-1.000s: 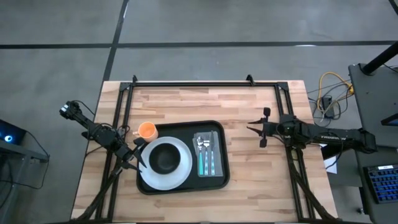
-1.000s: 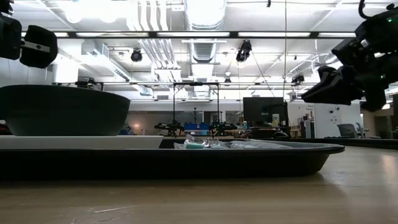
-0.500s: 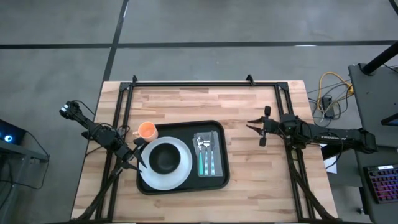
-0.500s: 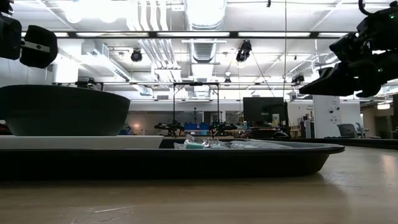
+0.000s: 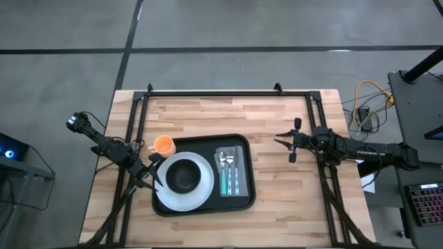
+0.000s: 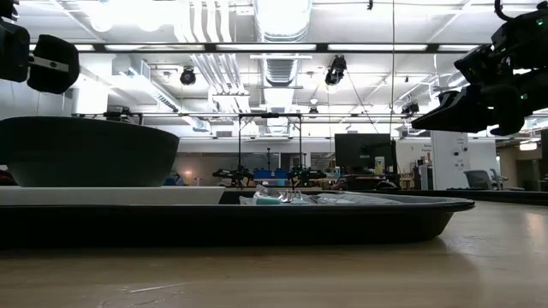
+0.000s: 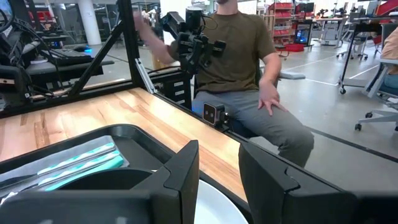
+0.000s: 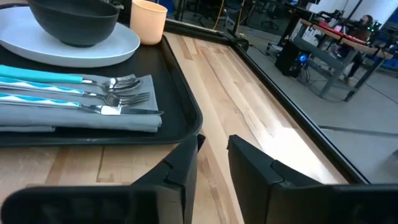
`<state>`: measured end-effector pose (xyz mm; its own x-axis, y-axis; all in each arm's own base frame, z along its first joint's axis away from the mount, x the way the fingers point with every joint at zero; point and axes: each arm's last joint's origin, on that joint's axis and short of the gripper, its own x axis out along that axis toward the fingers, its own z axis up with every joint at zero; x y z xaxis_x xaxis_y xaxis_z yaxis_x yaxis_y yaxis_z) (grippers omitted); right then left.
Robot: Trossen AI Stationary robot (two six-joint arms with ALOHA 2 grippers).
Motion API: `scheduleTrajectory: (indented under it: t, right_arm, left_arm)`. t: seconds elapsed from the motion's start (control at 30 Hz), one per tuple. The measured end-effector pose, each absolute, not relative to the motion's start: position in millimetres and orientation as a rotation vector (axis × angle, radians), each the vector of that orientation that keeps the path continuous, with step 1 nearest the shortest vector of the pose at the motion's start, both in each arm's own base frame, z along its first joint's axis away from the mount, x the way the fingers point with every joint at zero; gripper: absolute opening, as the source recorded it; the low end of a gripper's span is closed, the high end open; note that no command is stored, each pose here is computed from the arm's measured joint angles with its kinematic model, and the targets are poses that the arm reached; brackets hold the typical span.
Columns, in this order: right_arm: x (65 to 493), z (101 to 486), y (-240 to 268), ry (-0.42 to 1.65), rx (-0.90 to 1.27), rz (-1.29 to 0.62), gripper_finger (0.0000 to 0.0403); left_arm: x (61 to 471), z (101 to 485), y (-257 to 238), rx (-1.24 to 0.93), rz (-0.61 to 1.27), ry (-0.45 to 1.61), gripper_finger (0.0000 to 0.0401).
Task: Set up tray
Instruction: Return to Home Position
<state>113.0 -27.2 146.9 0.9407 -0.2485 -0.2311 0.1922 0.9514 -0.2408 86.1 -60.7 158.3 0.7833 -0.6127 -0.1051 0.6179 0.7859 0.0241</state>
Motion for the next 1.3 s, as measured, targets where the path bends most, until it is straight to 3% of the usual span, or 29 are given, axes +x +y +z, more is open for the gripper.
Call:
scheduleTrajectory:
  t: [1.3]
  right_arm:
    - [112.9, 146.7, -27.2, 0.264, -0.219, -0.226, 0.0073]
  left_arm:
    - [86.1, 158.2, -60.7, 0.058, -0.664, 0.094, 0.0096]
